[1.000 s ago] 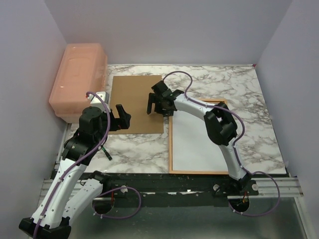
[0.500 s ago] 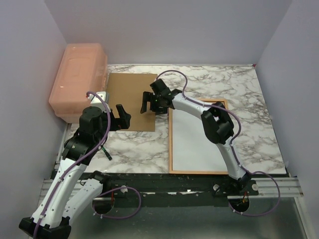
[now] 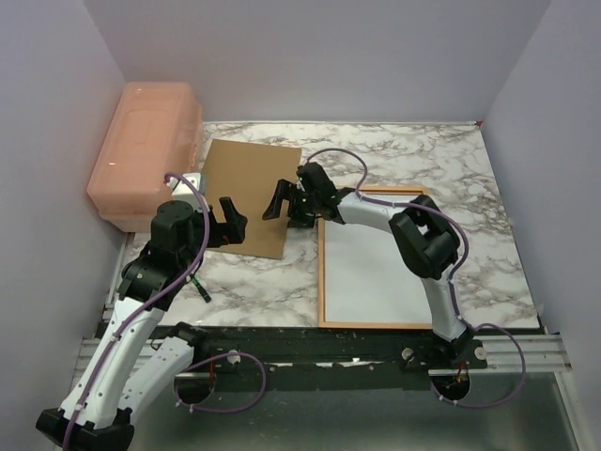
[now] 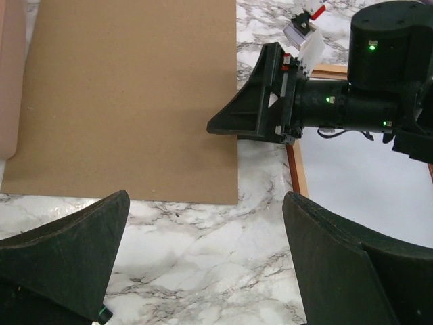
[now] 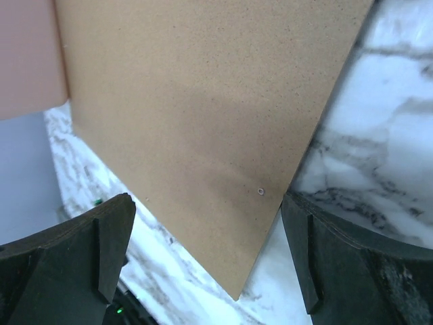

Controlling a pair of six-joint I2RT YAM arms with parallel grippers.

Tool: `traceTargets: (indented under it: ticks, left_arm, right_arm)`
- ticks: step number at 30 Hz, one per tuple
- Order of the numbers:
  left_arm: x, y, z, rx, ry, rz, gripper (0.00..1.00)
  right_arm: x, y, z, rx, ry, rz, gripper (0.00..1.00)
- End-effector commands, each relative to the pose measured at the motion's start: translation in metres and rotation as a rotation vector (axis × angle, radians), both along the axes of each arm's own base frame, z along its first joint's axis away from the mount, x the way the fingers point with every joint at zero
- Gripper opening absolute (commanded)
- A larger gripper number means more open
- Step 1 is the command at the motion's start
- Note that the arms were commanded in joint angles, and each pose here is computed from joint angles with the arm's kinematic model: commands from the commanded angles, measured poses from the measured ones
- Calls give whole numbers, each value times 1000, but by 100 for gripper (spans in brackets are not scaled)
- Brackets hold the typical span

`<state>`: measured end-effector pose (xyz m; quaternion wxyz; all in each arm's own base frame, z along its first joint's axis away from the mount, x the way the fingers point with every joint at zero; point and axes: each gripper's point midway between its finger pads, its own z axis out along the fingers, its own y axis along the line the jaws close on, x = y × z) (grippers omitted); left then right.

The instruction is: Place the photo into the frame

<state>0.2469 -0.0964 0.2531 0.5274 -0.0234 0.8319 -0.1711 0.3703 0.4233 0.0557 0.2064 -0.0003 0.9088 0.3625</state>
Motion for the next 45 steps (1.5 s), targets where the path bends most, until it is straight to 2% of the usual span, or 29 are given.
traceTargets:
  ticks: [1, 5, 8, 14, 21, 31, 36, 45]
  left_arm:
    - [2, 4, -5, 21, 5, 9, 98]
    - [2, 3, -6, 20, 10, 6, 99]
    - [2, 1, -7, 15, 14, 2, 98]
    - [4, -4, -12, 0, 31, -14, 98]
    - [8, -7, -30, 9, 78, -20, 98]
    - [18, -28, -96, -30, 311, -41, 96]
    - [21, -29, -145, -31, 454, 4, 89]
    - [13, -27, -217, -14, 692, 56, 85]
  right_arm:
    - [-17, 37, 78, 334, -54, 75, 96]
    - [-31, 38, 94, 438, -40, 92, 95]
    - [-40, 36, 102, 460, -38, 96, 95]
    - [-65, 44, 105, 453, -37, 120, 94]
    - [-89, 35, 79, 401, 14, 83, 94]
    - [-115, 1, 45, 286, 56, 5, 93]
    - [-115, -22, 22, 182, 74, -83, 94]
    - [-109, -25, 1, 103, 124, -128, 94]
